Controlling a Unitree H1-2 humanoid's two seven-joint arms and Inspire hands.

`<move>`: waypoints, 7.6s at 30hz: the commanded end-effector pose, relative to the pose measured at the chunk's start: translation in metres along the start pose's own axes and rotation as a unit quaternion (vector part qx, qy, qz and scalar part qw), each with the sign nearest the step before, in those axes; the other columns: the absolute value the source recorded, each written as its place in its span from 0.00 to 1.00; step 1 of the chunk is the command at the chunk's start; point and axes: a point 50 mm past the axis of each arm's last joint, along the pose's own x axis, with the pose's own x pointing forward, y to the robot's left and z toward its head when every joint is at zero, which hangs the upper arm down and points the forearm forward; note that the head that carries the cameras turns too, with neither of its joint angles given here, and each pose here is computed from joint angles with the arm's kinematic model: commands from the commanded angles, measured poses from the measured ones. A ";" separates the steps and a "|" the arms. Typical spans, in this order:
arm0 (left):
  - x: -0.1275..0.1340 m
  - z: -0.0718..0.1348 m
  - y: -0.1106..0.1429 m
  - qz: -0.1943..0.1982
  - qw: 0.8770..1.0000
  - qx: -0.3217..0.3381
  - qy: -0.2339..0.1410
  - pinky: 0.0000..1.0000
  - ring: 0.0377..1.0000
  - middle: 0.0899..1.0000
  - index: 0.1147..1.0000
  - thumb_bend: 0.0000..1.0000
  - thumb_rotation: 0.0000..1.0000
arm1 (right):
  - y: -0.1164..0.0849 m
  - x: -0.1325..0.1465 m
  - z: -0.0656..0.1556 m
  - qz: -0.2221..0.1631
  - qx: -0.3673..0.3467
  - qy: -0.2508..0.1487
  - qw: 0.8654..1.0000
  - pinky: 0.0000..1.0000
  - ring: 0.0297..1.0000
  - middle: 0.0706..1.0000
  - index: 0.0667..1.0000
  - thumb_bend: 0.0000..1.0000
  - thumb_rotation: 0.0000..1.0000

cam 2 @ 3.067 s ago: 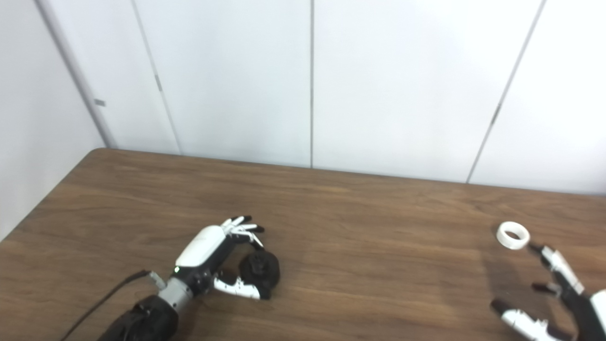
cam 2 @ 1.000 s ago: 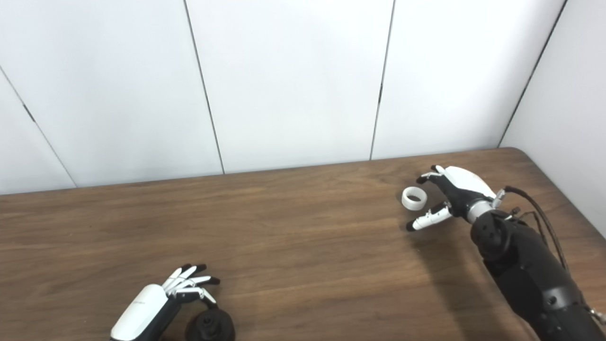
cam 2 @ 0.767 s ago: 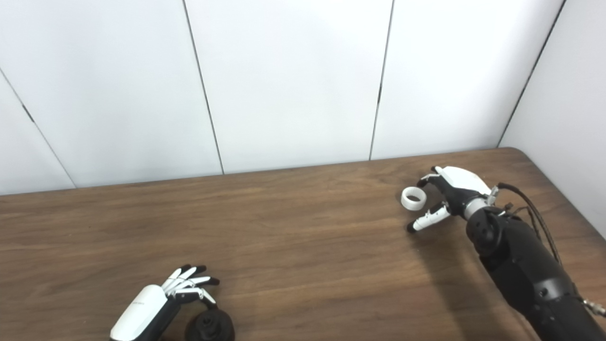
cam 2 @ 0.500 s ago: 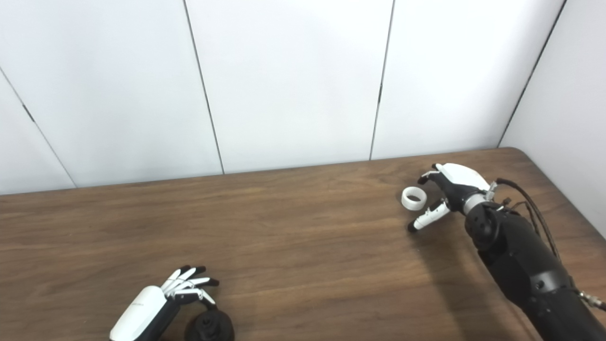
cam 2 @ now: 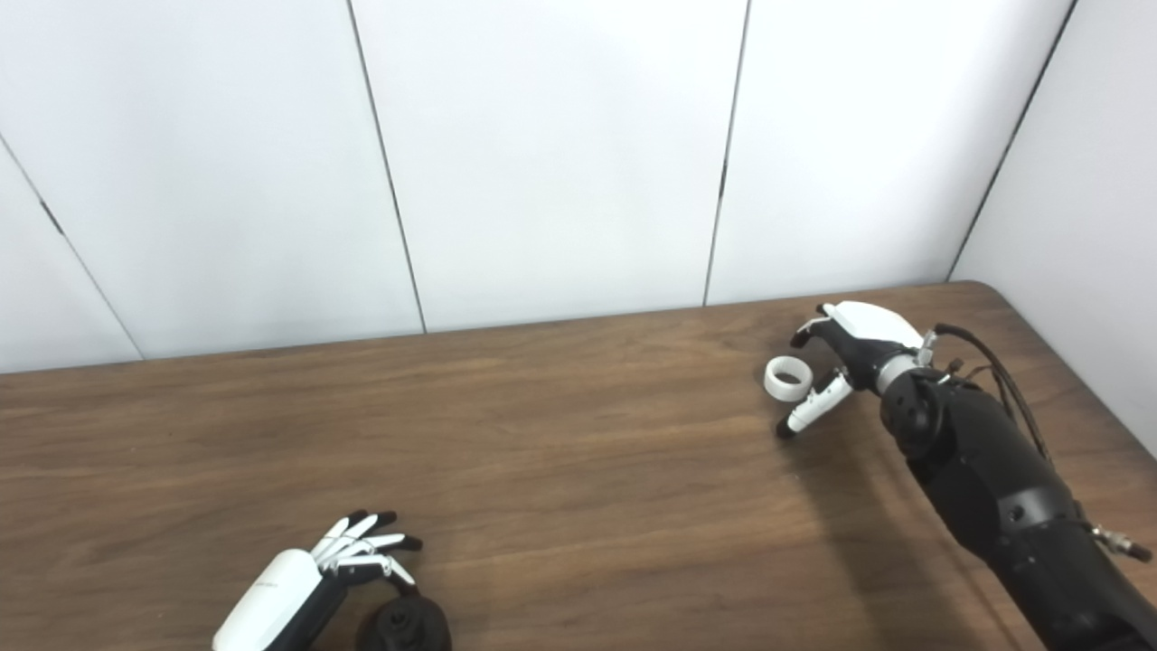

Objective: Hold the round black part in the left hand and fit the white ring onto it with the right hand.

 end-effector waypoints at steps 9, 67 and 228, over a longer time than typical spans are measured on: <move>0.002 0.006 0.008 0.014 1.000 0.008 -0.012 1.00 0.95 0.81 0.41 0.52 0.04 | -0.029 0.004 -0.003 -0.024 -0.011 -0.005 1.000 1.00 1.00 1.00 0.72 0.81 0.27; 0.001 0.002 0.010 0.016 1.000 0.006 -0.012 1.00 0.95 0.81 0.41 0.52 0.04 | -0.025 0.007 0.000 -0.029 -0.028 -0.031 0.999 0.99 1.00 0.89 0.45 0.52 0.12; 0.090 -0.012 -0.065 -0.134 0.988 0.072 -0.016 1.00 0.98 0.85 0.41 0.52 0.05 | 0.031 -0.124 0.213 0.011 0.128 -0.467 0.875 1.00 1.00 0.93 0.44 0.51 0.12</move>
